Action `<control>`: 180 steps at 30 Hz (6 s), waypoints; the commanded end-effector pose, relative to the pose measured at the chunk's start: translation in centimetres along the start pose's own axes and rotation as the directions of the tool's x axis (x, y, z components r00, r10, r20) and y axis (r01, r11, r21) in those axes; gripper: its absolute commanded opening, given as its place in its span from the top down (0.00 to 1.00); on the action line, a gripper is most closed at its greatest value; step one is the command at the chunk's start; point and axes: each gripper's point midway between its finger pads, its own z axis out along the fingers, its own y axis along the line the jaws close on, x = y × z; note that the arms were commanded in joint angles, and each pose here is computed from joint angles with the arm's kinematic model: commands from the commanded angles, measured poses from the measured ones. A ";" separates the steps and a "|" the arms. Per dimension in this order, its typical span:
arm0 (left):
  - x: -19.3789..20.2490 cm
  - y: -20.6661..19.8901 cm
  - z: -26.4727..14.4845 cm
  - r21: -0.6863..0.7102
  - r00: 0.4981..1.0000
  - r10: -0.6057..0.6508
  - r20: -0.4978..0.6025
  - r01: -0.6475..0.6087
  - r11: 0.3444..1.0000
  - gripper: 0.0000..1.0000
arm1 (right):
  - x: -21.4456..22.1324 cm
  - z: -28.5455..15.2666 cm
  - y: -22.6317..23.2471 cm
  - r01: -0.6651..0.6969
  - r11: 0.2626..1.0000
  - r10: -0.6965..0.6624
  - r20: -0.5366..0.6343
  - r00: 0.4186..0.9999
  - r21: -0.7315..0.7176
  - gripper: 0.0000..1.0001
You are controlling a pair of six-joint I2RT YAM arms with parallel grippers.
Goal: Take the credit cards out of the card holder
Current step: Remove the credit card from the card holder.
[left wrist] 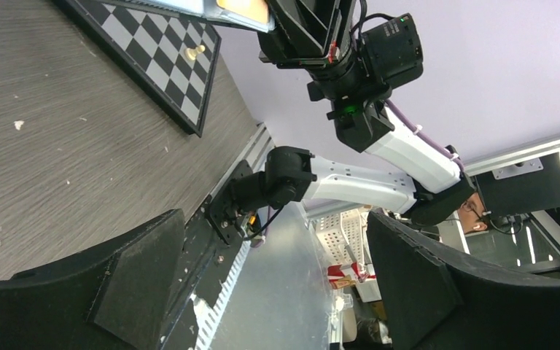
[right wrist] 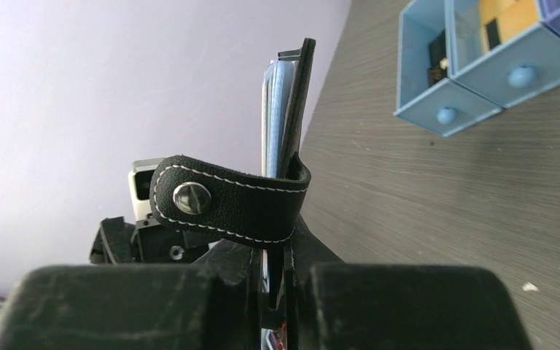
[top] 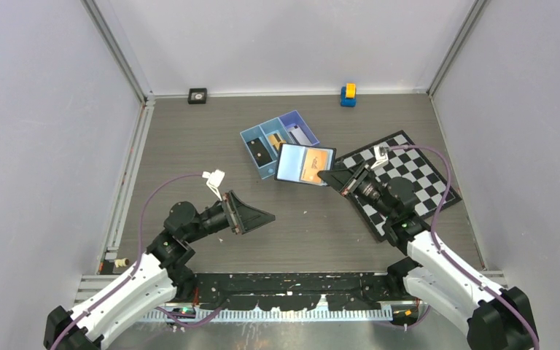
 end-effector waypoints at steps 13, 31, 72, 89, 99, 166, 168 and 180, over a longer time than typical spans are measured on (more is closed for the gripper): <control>-2.2 0.5 0.4 -0.090 0.986 0.160 0.056 -0.155 0.984 0.10 | -0.2 1.4 -1.0 0.057 0.998 -0.056 -0.023 0.998 0.034 1.00; -6.0 6.9 7.1 -0.305 0.982 0.169 0.081 -0.137 0.942 0.02 | -0.5 2.3 -1.7 0.200 0.980 -0.200 -0.016 0.980 0.001 1.00; -7.9 4.6 11.8 -0.036 0.984 0.178 0.000 -0.178 0.983 0.75 | 0.7 3.3 -0.6 0.175 0.979 -0.184 -0.082 0.980 -0.107 0.99; -8.7 1.2 10.7 0.149 0.990 0.140 0.017 -0.141 0.979 0.86 | 1.5 3.6 0.9 0.092 0.973 -0.120 -0.120 0.986 -0.212 1.00; -9.0 -1.2 10.0 0.269 0.992 0.127 0.007 -0.124 0.955 0.89 | 2.1 4.3 0.7 0.024 0.968 -0.065 -0.158 0.985 -0.250 0.99; -10.1 5.9 9.3 -0.051 0.997 0.077 0.012 -0.076 0.996 0.69 | 1.3 4.3 0.0 0.008 0.973 -0.044 -0.151 0.988 -0.230 0.99; -10.2 6.0 9.2 -0.064 0.997 0.081 0.017 -0.080 0.995 0.68 | 1.3 4.3 -0.1 0.012 0.975 -0.047 -0.152 0.987 -0.222 1.00; -10.1 5.2 9.7 0.016 0.998 0.054 0.015 -0.054 0.998 0.73 | 1.7 4.4 0.2 -0.002 0.970 -0.039 -0.166 0.985 -0.241 1.00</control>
